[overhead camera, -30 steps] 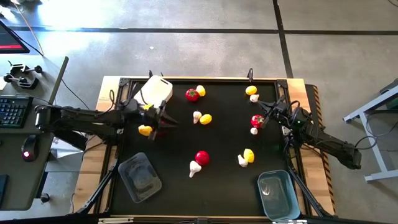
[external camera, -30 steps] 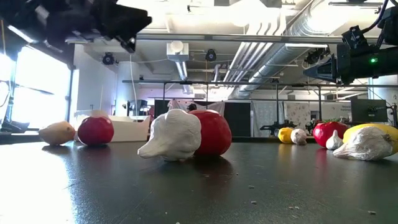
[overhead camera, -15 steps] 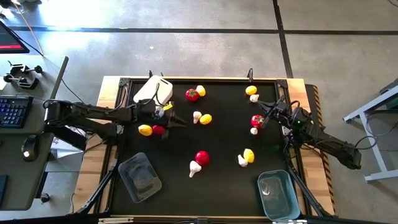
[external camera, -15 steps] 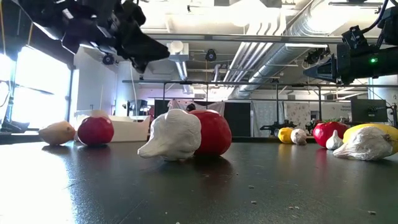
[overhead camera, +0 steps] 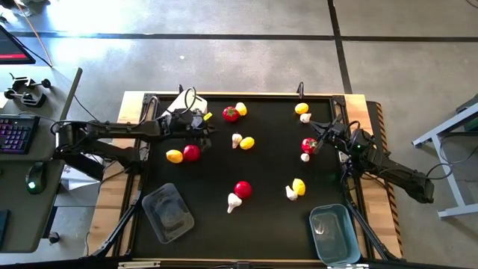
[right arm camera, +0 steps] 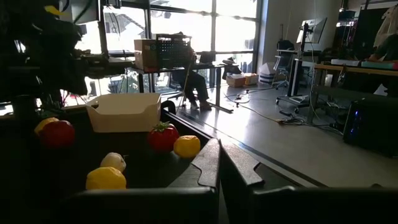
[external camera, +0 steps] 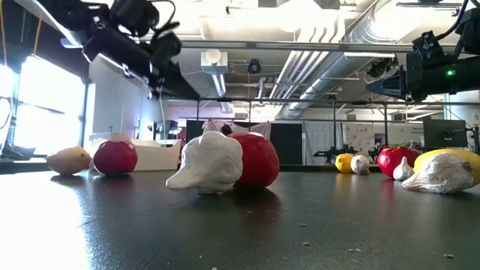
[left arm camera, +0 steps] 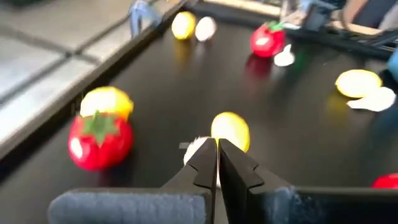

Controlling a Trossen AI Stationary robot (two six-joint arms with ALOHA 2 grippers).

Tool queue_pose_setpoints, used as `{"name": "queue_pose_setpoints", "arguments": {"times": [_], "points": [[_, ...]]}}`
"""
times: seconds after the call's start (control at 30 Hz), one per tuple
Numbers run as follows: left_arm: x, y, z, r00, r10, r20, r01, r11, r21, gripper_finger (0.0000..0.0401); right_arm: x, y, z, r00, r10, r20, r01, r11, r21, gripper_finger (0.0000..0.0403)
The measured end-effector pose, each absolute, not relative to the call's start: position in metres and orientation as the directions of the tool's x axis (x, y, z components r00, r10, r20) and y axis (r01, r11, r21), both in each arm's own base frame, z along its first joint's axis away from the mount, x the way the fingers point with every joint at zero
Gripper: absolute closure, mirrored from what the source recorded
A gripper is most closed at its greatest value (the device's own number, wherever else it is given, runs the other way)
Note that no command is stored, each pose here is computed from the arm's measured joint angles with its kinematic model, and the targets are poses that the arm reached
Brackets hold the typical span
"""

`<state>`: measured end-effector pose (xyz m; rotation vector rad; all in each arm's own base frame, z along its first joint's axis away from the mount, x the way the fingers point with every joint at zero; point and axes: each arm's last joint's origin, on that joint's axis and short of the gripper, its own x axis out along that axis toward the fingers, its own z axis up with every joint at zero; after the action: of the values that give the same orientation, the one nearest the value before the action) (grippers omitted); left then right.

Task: Sort produce into baskets
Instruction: Put the white garlic into the transparent bin

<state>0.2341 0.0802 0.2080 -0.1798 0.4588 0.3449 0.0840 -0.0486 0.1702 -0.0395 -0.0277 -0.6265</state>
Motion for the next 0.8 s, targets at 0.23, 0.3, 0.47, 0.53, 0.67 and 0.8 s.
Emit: {"name": "queue_pose_setpoints", "arguments": {"times": [0.23,0.3,0.47,0.53,0.67,0.8], "points": [[0.253,0.091,0.193,0.876,0.271,-0.398,-0.341,0.933,-0.115,0.0400,0.084,-0.049,0.170,0.810,-0.585,0.037,0.586,0.810,-0.029,0.0402],[0.260,0.087,0.186,0.884,0.233,-0.407,-0.304,0.945,-0.121,0.0400,0.084,-0.049,0.170,0.810,-0.585,0.038,0.586,0.810,-0.028,0.0402],[0.274,0.073,0.160,0.839,0.191,-0.510,-0.248,0.968,-0.046,0.0379,0.084,-0.049,0.170,0.811,-0.584,0.037,0.586,0.810,-0.029,0.0402],[0.281,0.069,0.158,0.813,0.163,-0.559,-0.219,0.975,-0.035,0.0356,0.084,-0.049,0.170,0.810,-0.585,0.037,0.586,0.810,-0.028,0.0402],[0.293,0.069,0.162,0.731,0.194,-0.654,-0.189,0.979,0.080,0.0296,0.084,-0.049,0.170,0.810,-0.585,0.038,0.586,0.810,-0.029,0.0402],[0.305,0.074,0.179,0.706,0.224,-0.672,-0.161,0.975,0.156,0.0230,0.084,-0.049,0.170,0.811,-0.584,0.037,0.585,0.810,-0.029,0.0402]]}}
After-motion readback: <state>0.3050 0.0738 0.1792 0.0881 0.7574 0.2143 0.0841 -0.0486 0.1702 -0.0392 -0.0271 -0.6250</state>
